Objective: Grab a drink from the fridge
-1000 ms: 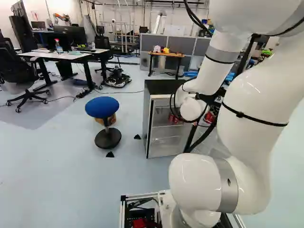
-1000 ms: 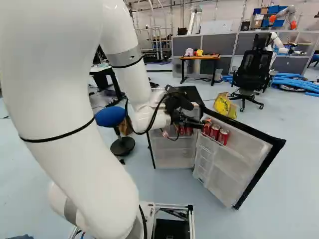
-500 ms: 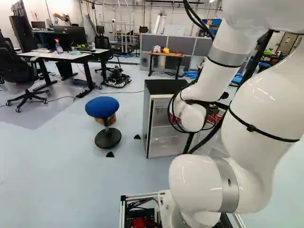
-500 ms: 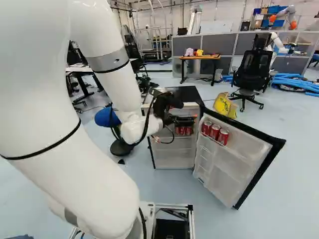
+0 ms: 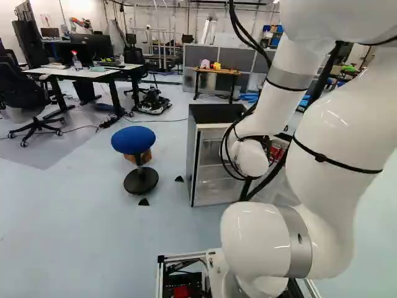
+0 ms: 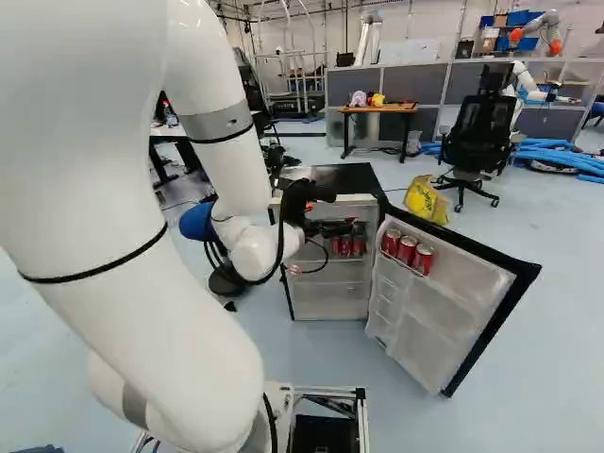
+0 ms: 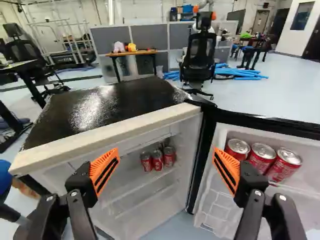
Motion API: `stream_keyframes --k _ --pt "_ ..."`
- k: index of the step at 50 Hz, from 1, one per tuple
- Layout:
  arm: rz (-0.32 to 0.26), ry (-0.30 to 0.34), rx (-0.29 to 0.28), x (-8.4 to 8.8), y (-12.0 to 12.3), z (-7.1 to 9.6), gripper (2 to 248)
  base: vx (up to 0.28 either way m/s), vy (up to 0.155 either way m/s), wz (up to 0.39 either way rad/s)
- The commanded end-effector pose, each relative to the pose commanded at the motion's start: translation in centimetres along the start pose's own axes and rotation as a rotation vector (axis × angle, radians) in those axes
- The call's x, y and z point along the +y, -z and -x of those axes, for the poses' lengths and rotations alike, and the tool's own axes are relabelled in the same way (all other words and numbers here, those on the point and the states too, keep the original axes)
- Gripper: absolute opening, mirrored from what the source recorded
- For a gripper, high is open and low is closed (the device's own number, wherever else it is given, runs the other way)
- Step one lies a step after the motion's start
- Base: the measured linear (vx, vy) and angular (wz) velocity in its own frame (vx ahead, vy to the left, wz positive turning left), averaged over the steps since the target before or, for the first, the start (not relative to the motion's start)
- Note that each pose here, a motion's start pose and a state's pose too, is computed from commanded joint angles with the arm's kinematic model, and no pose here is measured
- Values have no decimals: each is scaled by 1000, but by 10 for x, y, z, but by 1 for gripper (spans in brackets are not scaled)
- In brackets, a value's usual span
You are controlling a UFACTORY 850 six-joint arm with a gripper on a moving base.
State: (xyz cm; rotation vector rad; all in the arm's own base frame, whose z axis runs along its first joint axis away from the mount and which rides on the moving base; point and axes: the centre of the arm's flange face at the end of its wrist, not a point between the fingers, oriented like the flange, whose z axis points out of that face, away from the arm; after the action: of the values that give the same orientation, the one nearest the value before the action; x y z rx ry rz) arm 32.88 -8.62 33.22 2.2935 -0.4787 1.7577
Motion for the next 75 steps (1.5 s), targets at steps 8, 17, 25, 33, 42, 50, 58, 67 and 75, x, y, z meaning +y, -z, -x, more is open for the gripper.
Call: stream_keyframes --k 8,17,25,33,42,50,58,67,75 --pt "-31 18 -31 -3 -3 8 247 0 0 0" --pt "-35 25 -76 -3 -7 18 247 0 0 0" --pt "-34 28 -125 -3 -10 27 247 0 0 0" --pt "-32 32 -174 -3 -13 37 247 0 0 0" --pt "-30 36 -231 -4 -18 48 247 0 0 0" --pt "-32 41 -280 -5 -24 57 247 0 0 0" --pt "-48 52 -325 -7 -31 67 247 0 0 0" --pt "-73 68 -373 -10 -40 77 247 0 0 0" --pt "-97 83 -412 -13 -49 86 247 0 0 0"
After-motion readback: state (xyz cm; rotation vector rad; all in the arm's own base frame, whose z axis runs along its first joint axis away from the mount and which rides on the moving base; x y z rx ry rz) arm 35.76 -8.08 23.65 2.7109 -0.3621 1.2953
